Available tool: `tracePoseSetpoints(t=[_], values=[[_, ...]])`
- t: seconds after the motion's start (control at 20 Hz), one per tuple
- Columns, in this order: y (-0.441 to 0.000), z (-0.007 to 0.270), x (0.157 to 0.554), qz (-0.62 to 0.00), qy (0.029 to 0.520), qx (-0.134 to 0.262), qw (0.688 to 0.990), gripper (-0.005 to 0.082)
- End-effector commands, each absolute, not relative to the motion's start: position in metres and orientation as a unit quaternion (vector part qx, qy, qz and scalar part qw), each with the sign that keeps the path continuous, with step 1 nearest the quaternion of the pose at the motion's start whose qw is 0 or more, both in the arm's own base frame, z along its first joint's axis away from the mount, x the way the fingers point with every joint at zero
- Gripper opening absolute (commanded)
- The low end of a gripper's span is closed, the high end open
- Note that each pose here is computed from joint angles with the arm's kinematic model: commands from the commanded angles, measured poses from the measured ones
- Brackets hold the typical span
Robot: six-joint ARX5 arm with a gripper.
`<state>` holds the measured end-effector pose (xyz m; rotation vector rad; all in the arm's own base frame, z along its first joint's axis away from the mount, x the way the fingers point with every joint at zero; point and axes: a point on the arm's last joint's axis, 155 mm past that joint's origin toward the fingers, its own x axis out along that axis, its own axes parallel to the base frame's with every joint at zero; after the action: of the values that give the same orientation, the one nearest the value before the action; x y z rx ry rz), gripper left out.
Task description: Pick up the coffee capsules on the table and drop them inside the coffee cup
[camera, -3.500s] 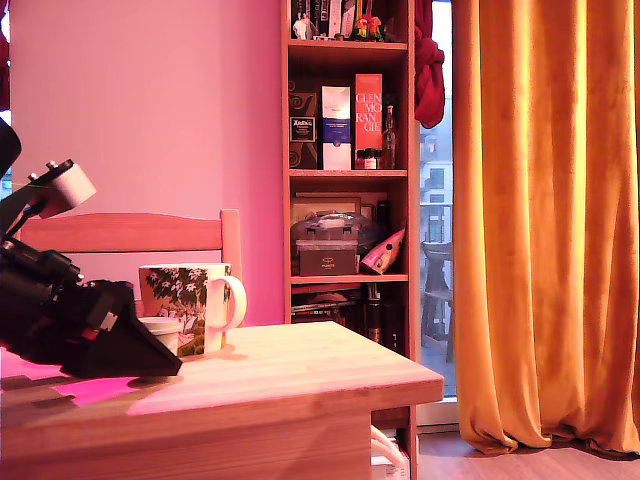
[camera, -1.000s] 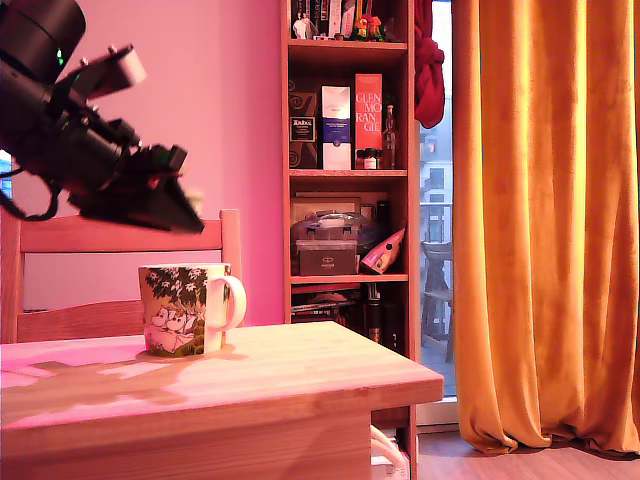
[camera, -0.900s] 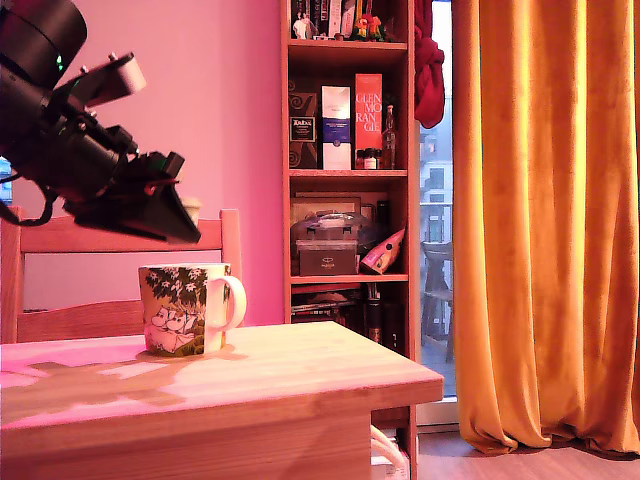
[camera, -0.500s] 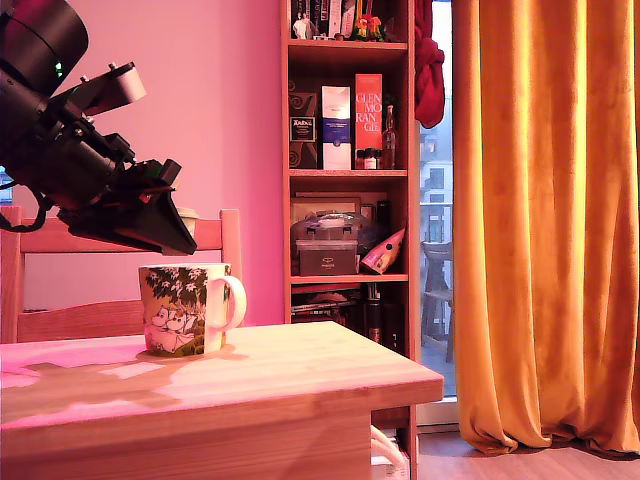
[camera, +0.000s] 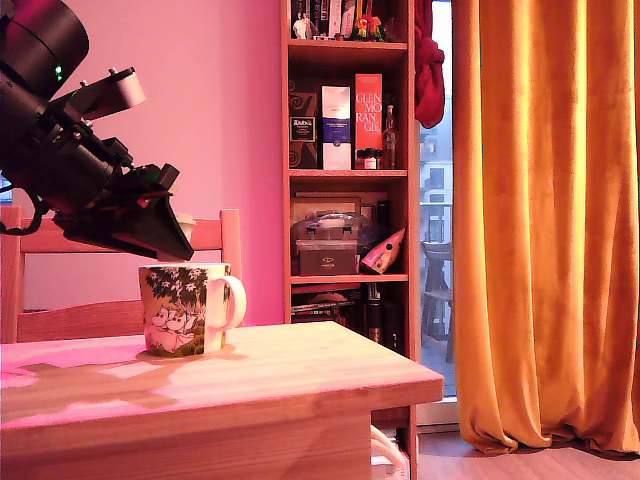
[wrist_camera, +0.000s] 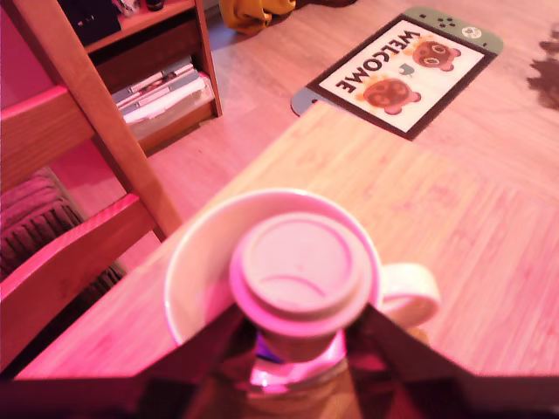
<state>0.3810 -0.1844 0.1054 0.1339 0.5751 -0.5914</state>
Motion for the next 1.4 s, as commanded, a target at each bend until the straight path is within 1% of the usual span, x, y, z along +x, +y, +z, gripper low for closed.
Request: tracePoseSetpoints(t=[0.0, 0.35, 0.4, 0.45, 0.5, 0.65, 0.7, 0.8, 0.9, 0.95, 1.15, 1.35], values=[[-0.183, 0.101, 0.382, -0.285, 0.284, 0.067, 0.913, 0.0675], [-0.179, 0.095, 0.377, -0.28, 0.304, 0.069, 0.908, 0.0671], [-0.178, 0.096, 0.375, -0.28, 0.306, 0.069, 0.907, 0.0646], [-0.178, 0.099, 0.374, -0.28, 0.305, 0.069, 0.908, 0.0585], [-0.177, 0.104, 0.373, -0.28, 0.301, 0.069, 0.909, 0.0482], [-0.175, 0.122, 0.365, -0.279, 0.292, 0.061, 0.913, 0.0054], [-0.174, 0.13, 0.364, -0.278, 0.286, 0.057, 0.915, -0.0032], [-0.173, 0.145, 0.36, -0.278, 0.272, 0.052, 0.92, -0.0019], [-0.171, 0.153, 0.351, -0.273, 0.278, 0.03, 0.921, -0.0019], [-0.169, 0.156, 0.347, -0.272, 0.28, 0.029, 0.92, -0.0019], [-0.164, 0.163, 0.335, -0.271, 0.279, 0.031, 0.921, -0.0019], [-0.161, 0.156, 0.331, -0.266, 0.286, 0.031, 0.92, -0.0019]])
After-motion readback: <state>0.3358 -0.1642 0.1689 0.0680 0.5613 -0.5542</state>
